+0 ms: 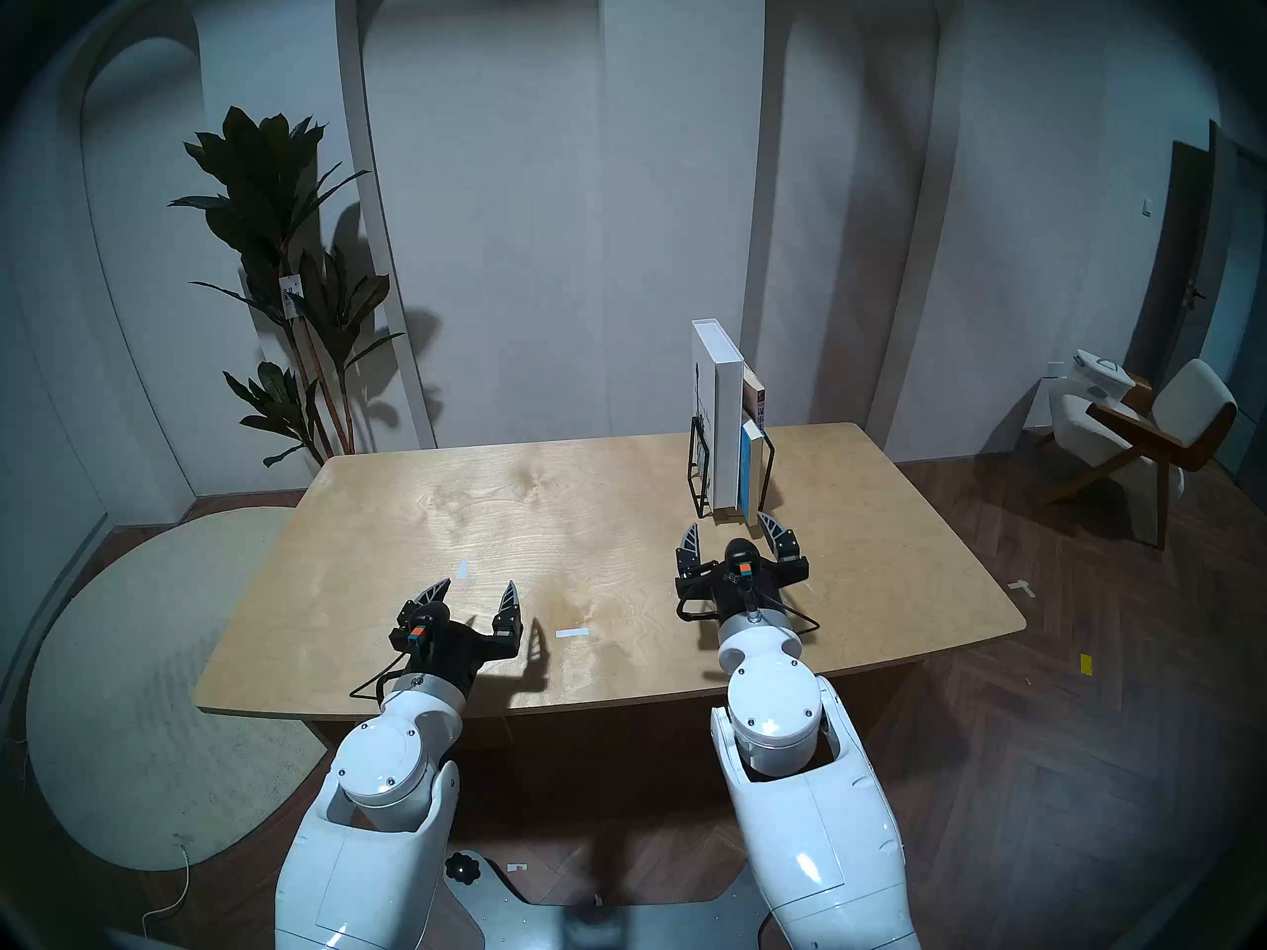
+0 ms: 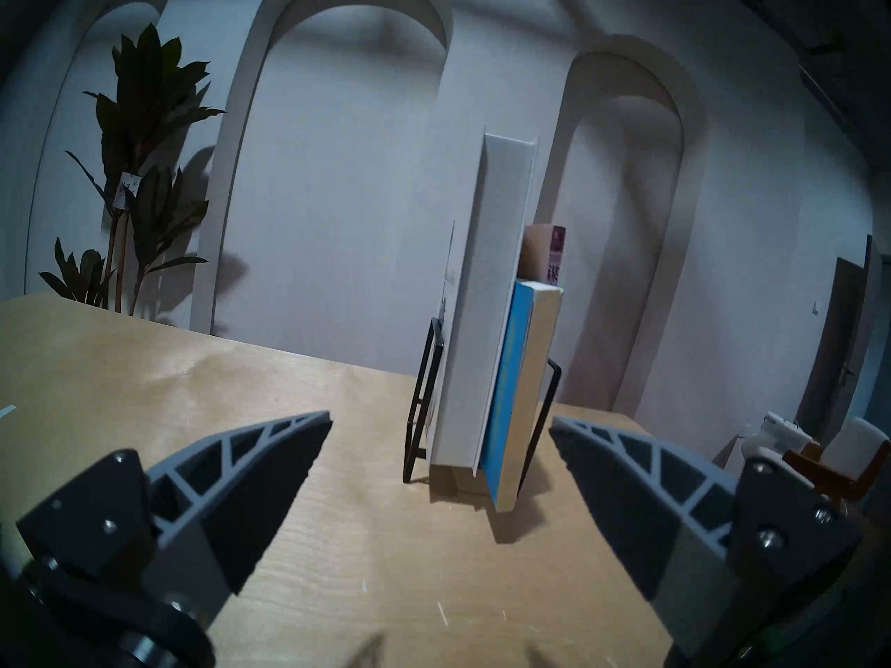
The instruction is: Stack the books into one stack
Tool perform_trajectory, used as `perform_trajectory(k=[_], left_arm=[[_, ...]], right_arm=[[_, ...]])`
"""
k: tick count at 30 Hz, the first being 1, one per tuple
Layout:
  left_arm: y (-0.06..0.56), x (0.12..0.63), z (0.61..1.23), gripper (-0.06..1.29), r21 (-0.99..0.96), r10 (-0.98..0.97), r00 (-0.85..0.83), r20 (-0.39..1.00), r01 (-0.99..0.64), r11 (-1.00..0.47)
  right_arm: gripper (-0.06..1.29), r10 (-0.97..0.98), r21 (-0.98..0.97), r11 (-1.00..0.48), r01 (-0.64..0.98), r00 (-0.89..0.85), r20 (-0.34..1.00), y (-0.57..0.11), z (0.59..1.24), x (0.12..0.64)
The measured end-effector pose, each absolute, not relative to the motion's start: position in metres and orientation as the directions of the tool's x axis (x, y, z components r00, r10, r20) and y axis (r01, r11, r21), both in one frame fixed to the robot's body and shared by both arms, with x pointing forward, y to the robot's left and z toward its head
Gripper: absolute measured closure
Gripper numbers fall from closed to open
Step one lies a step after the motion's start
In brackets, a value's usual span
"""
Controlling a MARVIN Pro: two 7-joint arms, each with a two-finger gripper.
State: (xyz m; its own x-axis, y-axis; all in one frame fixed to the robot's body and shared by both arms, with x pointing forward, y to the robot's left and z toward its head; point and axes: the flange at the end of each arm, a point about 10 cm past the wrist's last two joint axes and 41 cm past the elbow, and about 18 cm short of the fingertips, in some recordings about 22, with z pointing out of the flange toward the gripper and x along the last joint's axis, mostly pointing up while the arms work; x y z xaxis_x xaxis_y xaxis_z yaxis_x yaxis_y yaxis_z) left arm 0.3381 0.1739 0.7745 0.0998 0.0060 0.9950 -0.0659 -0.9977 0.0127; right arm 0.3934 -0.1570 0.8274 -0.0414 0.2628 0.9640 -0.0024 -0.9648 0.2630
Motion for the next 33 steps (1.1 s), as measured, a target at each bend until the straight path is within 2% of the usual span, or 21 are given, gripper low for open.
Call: perform_trajectory(k=[14,33], left_arm=[[0.174,0.338,0.774,-0.01,0.013,0.006,0.1,0.995,-0.066,-0.998],[0.174,0.338,0.774,-0.01,0.013,0.007,0.101,0.995,-0.066,-0.998]], right_arm=[[0.0,0.32,0.314,-0.947,-0.058,-0.145,0.936,-0.153,0.87,0.431],[0.0,0.352,0.341,-0.936,-0.089,-0.171,0.92,-0.186,0.879,0.48]])
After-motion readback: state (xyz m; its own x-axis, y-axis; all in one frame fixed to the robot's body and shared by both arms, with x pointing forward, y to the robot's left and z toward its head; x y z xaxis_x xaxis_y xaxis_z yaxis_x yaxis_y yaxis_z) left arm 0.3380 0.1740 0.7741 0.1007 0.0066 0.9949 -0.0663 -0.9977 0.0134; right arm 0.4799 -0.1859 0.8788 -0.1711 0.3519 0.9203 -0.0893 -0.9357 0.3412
